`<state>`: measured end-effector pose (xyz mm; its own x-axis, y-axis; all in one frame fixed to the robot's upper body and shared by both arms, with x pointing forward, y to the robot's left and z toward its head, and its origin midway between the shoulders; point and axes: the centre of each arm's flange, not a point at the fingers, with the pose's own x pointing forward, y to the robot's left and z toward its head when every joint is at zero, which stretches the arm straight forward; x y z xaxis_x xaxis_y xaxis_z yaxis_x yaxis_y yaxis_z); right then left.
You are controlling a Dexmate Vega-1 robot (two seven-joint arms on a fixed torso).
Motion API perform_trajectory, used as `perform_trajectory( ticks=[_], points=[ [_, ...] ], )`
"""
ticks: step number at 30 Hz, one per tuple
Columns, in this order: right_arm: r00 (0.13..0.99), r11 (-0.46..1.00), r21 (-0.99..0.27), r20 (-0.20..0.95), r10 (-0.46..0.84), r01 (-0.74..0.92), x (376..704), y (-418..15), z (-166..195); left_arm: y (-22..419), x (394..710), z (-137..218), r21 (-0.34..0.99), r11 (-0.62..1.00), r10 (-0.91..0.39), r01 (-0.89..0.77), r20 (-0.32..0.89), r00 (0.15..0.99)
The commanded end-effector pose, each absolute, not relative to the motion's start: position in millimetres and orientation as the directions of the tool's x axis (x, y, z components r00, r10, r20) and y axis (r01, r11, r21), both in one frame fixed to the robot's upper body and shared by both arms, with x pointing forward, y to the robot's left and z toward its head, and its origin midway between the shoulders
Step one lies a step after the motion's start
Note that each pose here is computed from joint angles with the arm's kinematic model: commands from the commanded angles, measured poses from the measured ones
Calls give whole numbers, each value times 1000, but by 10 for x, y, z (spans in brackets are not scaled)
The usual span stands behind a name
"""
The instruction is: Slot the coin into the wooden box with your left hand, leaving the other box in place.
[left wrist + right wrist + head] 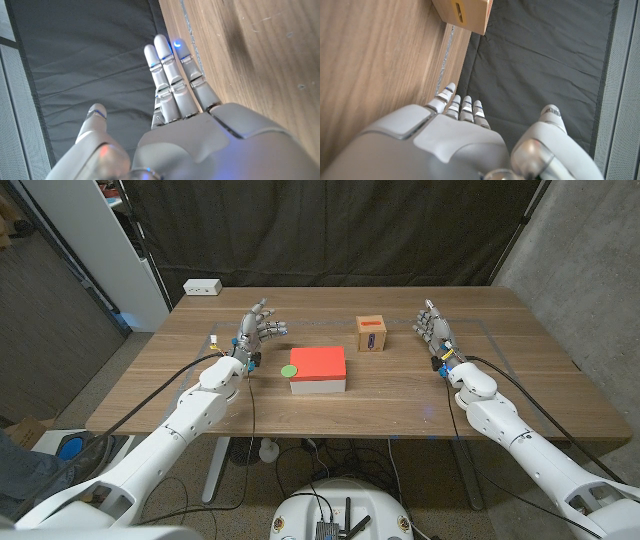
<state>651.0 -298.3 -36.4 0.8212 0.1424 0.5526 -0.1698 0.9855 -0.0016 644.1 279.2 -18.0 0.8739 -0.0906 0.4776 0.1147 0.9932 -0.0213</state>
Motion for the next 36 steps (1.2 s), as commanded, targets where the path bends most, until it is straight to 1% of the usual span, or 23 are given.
perform_trajectory(
  ticks=[1, 5, 12, 25, 32, 36],
  points=[
    [819, 986, 6, 557, 134, -165, 6495, -2976, -388, 2804, 6401, -199, -29, 997, -53, 75, 458, 887],
    [819, 986, 3, 558, 135, -164, 6474, -2979, -400, 2816, 6373, -203, -37, 997, -37, 61, 461, 887],
    [816, 987, 7, 565, 126, -158, 6412, -2985, -408, 2817, 6287, -280, -121, 993, 46, 11, 455, 889],
    [819, 990, 5, 563, 113, -140, 6272, -3004, -470, 2860, 6142, -295, -67, 997, 7, 24, 423, 906],
    [816, 992, 12, 570, 99, -129, 6201, -3004, -505, 2855, 6101, -326, -98, 995, 38, 1, 396, 917],
    [816, 992, 11, 571, 94, -122, 6168, -3010, -521, 2863, 6076, -358, -109, 994, 63, -27, 351, 934]
  ],
)
